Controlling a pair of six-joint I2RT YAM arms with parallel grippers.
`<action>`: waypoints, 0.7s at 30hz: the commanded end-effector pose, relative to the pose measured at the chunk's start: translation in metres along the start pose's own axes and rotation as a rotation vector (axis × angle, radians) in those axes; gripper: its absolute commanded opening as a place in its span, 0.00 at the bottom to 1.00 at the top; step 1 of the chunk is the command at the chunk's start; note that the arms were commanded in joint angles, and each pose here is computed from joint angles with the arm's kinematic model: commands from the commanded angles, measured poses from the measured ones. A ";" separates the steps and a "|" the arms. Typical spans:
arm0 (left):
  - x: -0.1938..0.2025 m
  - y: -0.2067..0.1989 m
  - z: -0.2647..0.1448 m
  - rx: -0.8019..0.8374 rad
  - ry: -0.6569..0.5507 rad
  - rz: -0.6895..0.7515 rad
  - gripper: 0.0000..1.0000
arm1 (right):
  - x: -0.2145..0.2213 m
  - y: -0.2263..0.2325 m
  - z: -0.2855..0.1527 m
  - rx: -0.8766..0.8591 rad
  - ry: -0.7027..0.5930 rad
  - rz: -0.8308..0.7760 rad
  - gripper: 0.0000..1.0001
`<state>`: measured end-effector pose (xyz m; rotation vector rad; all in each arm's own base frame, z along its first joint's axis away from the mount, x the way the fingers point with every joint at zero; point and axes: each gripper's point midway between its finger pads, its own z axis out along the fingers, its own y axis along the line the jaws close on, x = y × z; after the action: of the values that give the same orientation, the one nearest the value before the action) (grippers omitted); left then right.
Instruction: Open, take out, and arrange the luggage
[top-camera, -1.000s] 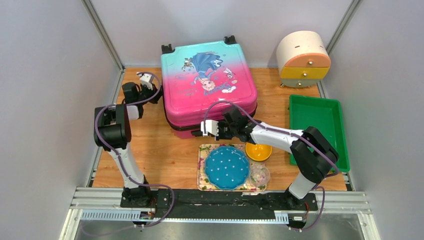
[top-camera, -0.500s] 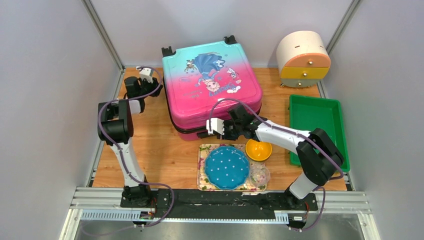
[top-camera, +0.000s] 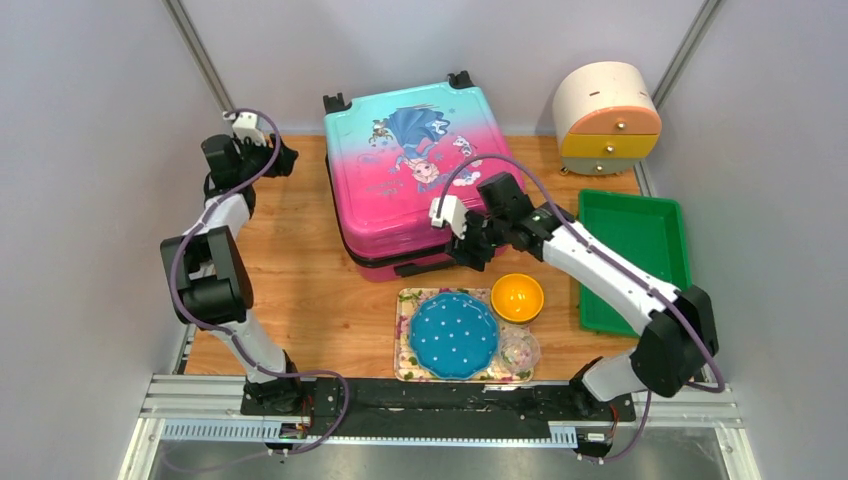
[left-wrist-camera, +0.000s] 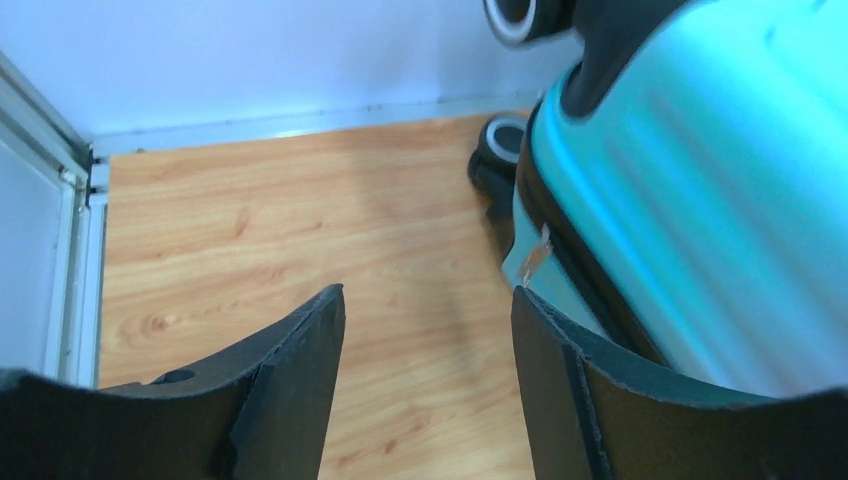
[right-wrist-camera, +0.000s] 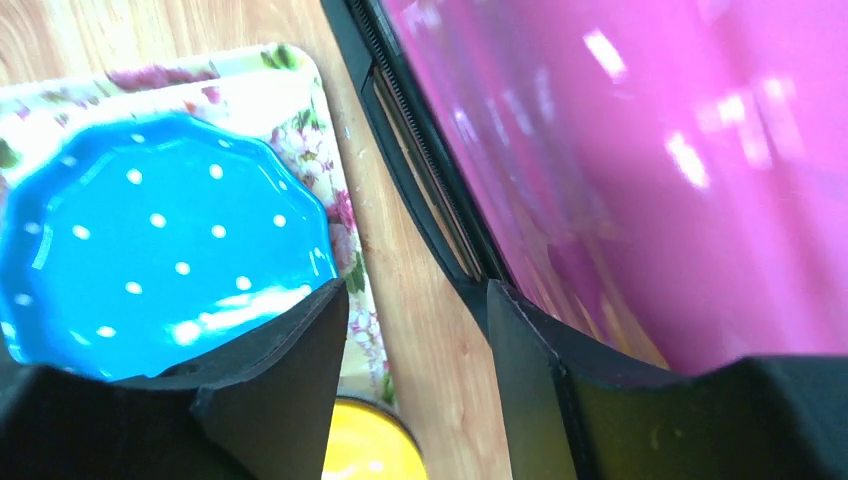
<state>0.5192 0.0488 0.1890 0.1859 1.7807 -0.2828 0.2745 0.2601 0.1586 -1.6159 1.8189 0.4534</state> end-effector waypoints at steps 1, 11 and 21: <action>-0.060 -0.002 0.008 -0.013 -0.065 -0.098 0.70 | -0.037 -0.005 -0.047 0.057 -0.129 0.184 0.58; -0.130 -0.009 0.099 -0.066 -0.188 -0.344 0.73 | -0.020 -0.078 -0.109 0.399 -0.217 0.593 0.59; -0.109 -0.042 0.149 0.016 -0.156 -0.479 0.80 | 0.018 -0.074 -0.124 0.495 -0.175 0.660 0.58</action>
<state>0.6692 -0.0229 0.2668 -0.1833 1.6535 -0.5233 0.3160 0.1590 0.2366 -0.6680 2.1272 0.3951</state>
